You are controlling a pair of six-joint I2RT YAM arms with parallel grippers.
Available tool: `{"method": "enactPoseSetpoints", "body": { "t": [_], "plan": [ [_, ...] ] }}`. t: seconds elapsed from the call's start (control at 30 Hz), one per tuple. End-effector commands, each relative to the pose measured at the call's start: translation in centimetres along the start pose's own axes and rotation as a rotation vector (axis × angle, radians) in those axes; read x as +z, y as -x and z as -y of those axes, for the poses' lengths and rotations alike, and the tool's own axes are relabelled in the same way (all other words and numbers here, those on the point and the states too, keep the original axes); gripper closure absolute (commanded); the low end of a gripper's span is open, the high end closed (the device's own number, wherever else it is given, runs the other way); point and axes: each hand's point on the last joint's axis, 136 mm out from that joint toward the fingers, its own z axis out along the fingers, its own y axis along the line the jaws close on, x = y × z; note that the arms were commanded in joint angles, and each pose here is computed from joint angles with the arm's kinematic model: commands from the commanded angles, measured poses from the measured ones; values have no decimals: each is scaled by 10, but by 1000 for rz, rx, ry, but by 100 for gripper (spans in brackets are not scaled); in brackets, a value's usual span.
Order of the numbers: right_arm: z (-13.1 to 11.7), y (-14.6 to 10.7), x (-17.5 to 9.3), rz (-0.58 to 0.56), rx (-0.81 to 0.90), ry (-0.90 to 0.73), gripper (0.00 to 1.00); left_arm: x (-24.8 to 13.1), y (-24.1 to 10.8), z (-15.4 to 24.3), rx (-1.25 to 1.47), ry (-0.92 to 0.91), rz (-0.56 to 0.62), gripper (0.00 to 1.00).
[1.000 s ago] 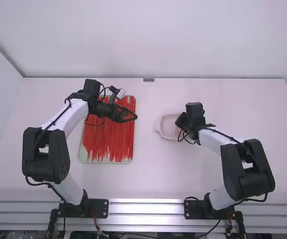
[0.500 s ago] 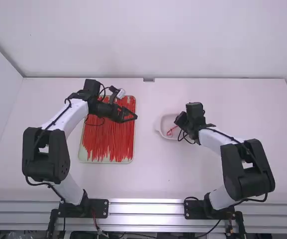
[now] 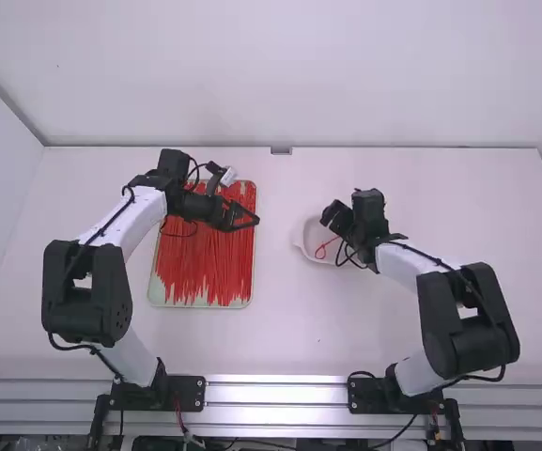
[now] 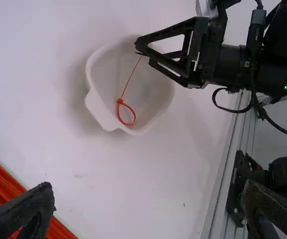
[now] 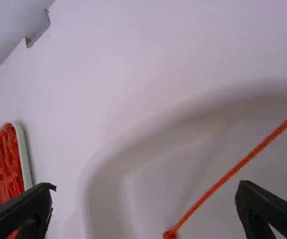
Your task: Fasten the cable tie
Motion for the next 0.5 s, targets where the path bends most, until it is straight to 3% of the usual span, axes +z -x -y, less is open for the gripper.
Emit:
{"method": "enactPoseSetpoints", "body": {
  "t": [0.0,0.47],
  "plan": [
    [-25,24,-22,66,-61,71,1,-4,9,7,36,-9,18,1],
    [-45,41,-124,167,-180,119,1,-14,28,3,75,58,36,1]
  ]
}}
